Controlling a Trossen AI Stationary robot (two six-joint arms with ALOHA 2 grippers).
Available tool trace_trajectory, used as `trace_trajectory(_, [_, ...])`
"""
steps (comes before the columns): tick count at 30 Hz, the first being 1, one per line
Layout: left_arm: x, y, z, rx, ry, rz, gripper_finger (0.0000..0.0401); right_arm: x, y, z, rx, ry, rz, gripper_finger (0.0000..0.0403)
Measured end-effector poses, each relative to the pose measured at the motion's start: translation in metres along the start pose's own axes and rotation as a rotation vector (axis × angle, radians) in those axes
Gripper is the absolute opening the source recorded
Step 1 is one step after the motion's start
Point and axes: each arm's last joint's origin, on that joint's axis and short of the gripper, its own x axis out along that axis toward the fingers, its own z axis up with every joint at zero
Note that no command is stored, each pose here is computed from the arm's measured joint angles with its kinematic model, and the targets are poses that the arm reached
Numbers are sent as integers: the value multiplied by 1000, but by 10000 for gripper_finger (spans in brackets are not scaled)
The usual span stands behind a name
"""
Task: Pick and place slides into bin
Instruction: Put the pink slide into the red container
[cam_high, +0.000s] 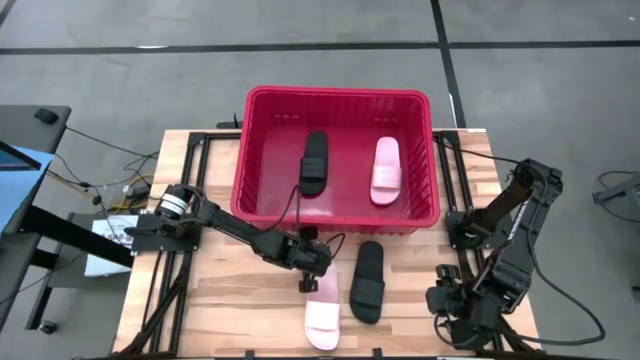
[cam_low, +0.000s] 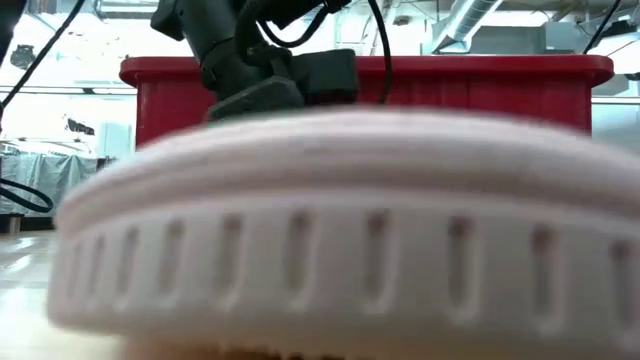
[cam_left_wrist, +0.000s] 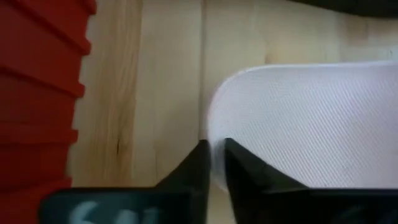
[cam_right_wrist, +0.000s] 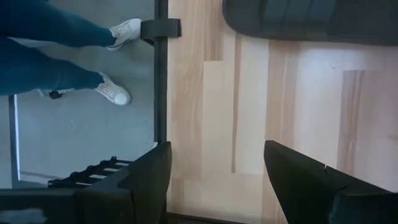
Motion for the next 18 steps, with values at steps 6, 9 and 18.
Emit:
trace_trajectory(6, [0, 1, 0, -78, 3, -1, 3, 0, 0, 0, 0, 1, -1, 249])
trace_trajectory(9, [-3, -2, 0, -85, 10, -5, 2, 0, 0, 0, -1, 2, -3, 249])
trace_trajectory(18, [-28, -18, 17, -21, 75, 1, 0, 0, -2, -1, -11, 9, -18, 249])
